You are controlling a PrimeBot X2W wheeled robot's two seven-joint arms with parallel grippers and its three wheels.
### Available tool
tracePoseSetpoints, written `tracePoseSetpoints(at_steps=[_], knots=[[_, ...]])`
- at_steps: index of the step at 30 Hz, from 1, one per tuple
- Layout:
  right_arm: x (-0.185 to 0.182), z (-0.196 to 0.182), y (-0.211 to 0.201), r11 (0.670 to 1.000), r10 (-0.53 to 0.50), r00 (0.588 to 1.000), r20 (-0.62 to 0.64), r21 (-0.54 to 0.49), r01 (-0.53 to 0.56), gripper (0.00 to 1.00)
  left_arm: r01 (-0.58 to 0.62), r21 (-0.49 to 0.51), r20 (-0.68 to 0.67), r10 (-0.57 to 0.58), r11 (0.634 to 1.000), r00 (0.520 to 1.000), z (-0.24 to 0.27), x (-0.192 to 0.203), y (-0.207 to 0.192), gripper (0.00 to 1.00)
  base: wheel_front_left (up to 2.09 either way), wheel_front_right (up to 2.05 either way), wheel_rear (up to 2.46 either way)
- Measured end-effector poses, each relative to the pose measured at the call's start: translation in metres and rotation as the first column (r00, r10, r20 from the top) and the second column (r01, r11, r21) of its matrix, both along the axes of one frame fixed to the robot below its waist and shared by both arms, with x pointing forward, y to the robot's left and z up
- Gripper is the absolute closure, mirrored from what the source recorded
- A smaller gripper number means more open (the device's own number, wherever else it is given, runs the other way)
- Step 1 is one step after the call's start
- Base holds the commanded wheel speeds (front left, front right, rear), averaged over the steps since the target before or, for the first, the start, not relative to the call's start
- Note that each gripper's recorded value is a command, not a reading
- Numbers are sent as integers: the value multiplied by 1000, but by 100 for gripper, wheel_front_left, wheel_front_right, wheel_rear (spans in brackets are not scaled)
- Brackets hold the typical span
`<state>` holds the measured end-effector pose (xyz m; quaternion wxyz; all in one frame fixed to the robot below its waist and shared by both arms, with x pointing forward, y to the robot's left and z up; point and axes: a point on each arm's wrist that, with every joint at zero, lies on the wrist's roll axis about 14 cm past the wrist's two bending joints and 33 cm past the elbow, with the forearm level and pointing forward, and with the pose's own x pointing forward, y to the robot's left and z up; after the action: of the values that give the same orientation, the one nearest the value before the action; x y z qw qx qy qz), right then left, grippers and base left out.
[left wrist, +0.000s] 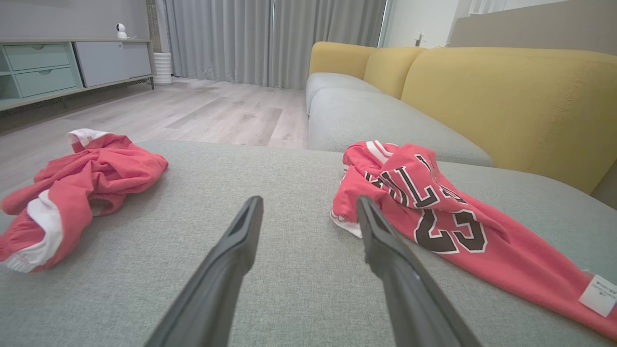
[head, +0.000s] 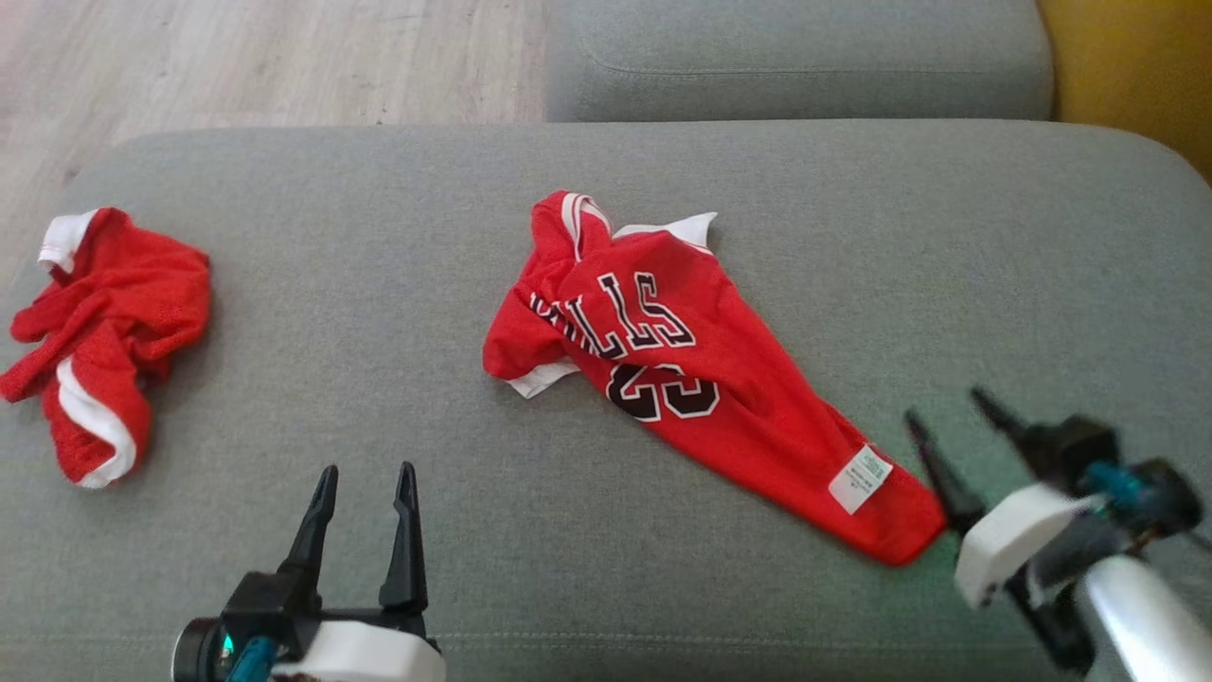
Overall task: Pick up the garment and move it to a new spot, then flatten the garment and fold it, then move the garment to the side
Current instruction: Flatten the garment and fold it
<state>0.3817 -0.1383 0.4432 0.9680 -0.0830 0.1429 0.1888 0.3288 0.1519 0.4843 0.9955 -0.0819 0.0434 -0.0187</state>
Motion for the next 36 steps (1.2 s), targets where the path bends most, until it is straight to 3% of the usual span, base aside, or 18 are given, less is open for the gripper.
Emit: tracePoseSetpoints(at_steps=[4,9,17,24,36], knots=[[17,33,-5,999,-30,997,64,28,28,0,-14,-7,-4,14,1000,1000,-1,-3,4,0,0,0,0],[40,46,11,998,-12,999,40,56,10,0,-38,-11,-16,38,999,999,-4,-7,11,0,0,0,0],[120,74,56,993,41,999,28,113,-44,0,-103,2,-11,103,995,995,-1,-2,32,0,0,0,0],[165,30,82,994,37,991,-132,111,-22,0,-181,9,-17,181,983,983,-2,-5,52,0,0,0,0],[193,-49,136,995,77,931,-358,90,-48,0,-274,29,-60,275,961,960,-13,-10,73,0,0,0,0]])
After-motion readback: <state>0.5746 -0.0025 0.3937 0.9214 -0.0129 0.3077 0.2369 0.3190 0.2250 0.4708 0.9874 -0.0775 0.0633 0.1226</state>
